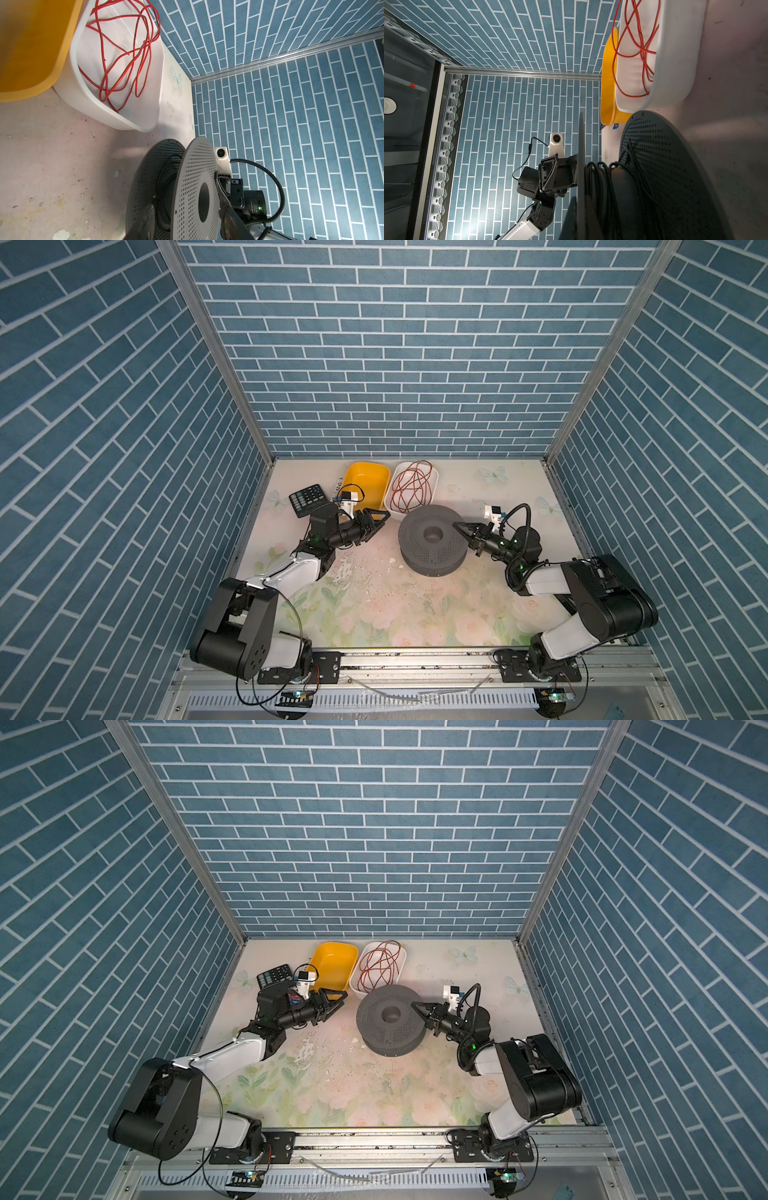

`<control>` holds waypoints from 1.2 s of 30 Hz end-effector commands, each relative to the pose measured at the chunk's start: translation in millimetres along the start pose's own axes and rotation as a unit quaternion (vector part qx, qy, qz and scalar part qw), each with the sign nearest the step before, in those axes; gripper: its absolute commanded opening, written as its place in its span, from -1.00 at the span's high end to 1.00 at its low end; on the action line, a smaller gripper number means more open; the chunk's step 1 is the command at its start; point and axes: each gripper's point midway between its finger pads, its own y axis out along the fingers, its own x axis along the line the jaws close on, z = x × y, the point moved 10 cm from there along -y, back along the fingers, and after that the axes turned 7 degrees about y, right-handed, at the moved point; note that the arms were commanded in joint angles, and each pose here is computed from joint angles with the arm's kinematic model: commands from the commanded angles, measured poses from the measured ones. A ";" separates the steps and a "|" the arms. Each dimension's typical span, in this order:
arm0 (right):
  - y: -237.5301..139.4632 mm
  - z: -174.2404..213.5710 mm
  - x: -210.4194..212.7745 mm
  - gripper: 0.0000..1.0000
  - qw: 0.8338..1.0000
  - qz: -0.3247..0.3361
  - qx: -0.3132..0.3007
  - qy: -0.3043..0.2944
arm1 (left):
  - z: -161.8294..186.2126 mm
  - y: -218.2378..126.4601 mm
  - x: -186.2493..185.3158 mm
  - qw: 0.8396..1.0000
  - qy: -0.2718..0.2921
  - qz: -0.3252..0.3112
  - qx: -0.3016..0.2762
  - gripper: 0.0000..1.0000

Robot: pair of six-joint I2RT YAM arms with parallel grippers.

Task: Wrap the cables
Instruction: 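Lower the gray spool flat onto the table with both grippers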

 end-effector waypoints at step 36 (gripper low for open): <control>20.8 -20.1 -62.3 1.00 0.998 0.058 0.003 -0.023 | -1.2 -13.1 -10.1 0.999 0.036 -0.005 -0.009 -0.77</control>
